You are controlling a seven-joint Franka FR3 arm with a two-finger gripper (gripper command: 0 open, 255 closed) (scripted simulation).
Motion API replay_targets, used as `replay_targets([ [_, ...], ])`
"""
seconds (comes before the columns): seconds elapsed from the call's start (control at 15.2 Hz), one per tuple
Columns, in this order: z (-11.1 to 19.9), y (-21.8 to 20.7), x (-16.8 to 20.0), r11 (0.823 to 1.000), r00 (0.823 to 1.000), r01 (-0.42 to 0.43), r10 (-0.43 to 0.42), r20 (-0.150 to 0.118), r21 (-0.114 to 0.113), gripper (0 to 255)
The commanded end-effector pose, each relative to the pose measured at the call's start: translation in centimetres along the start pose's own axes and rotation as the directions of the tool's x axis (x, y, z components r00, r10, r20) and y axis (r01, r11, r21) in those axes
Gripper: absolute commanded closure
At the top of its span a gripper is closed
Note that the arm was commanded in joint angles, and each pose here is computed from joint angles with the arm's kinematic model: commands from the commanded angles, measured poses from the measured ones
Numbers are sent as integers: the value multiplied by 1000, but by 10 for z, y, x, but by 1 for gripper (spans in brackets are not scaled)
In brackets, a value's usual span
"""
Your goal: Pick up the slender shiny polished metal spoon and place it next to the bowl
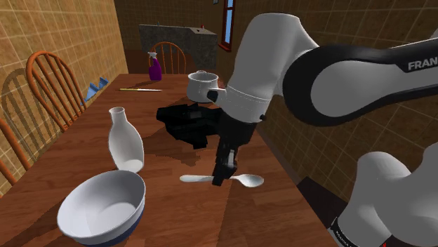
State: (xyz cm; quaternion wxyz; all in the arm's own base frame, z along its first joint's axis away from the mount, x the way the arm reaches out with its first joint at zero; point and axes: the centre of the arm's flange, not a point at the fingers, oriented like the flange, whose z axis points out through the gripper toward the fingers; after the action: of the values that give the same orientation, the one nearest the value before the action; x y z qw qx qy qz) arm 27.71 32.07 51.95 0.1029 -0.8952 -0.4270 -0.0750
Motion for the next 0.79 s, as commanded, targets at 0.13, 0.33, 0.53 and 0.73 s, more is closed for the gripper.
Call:
replay_targets([
  [0.13,9,-49,19,1000,1000,-1,1,0,1,255],
  [0.33,17,-86,33,1000,1000,-1,1,0,1,255],
  [0.53,24,-122,48,1000,1000,-1,1,0,1,255],
  [0.73,32,-158,62,1000,1000,-1,1,0,1,255],
])
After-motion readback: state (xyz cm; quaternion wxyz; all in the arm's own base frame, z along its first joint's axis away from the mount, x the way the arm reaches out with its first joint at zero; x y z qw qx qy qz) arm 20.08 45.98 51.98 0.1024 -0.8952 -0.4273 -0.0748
